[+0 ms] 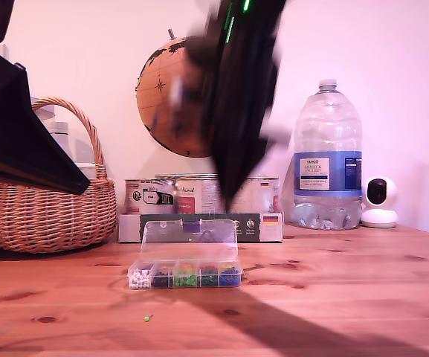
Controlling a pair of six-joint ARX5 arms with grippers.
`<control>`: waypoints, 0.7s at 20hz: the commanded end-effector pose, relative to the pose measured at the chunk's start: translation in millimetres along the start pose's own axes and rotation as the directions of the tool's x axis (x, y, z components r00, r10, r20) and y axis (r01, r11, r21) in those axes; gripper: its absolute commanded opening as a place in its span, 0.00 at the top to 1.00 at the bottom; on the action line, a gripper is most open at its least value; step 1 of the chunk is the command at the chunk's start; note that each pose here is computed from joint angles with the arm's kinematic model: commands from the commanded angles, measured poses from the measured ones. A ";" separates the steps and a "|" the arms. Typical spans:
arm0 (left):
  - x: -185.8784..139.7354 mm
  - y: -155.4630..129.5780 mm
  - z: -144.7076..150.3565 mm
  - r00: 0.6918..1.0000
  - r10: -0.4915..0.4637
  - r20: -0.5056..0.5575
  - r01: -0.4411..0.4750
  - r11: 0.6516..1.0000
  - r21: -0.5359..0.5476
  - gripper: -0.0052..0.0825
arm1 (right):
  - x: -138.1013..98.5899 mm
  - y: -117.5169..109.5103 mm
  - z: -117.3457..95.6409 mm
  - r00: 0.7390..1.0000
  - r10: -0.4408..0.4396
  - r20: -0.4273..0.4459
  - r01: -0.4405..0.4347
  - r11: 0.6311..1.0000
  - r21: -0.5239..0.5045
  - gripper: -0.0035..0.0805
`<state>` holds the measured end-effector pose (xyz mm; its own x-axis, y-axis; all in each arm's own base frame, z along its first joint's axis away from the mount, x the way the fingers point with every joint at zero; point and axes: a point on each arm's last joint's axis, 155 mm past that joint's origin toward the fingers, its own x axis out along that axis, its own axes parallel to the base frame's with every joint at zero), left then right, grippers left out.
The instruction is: Sort the loose pins on the table into their correct compartments
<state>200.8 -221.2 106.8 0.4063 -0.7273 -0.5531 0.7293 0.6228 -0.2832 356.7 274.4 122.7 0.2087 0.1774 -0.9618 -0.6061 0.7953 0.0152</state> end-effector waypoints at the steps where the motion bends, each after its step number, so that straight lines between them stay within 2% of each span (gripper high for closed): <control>1: 0.9 0.2 -2.7 1.000 -0.001 -0.002 0.001 1.000 0.005 0.97 | -37.0 1.5 0.0 0.998 -0.004 0.058 0.004 1.000 0.007 0.97; 3: 0.9 0.4 -2.4 1.000 0.000 -0.001 0.000 1.000 0.005 0.97 | -67.8 3.1 5.9 0.990 0.003 0.140 -0.007 1.000 0.028 0.97; 5: 0.9 5.6 0.8 1.000 0.029 0.012 -0.029 0.999 0.025 0.97 | -91.7 3.3 24.8 0.966 0.003 0.258 -0.014 0.999 0.041 0.97; 6: 0.7 9.1 3.6 0.999 0.048 0.024 -0.049 0.998 0.051 0.97 | -98.5 3.4 27.9 0.959 0.004 0.282 -0.023 0.998 0.065 0.97; 9: 0.9 14.8 10.7 0.996 0.077 0.052 -0.081 0.992 0.097 0.97 | -100.8 -4.2 19.6 0.965 -0.040 0.260 0.033 0.999 0.031 0.97; 10: 1.8 15.5 12.3 0.995 0.077 0.057 -0.083 0.990 0.110 0.97 | -100.8 0.6 20.5 0.964 -0.039 0.264 0.037 0.999 0.013 0.97; 12: 6.6 18.1 12.6 0.995 0.079 0.056 -0.086 0.988 0.129 0.97 | -106.6 12.7 28.9 0.951 -0.030 0.309 0.035 0.999 -0.012 0.97; 14: 13.9 22.9 10.5 0.995 0.085 0.044 -0.090 0.988 0.122 0.97 | -112.8 17.6 36.2 0.926 -0.055 0.373 0.070 0.997 -0.026 0.97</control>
<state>228.1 -221.2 109.5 0.4970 -0.6923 -0.5231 0.7546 0.6425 -0.1333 358.1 288.0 246.0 0.5120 0.3369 -0.7902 -0.5978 0.8003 -0.0461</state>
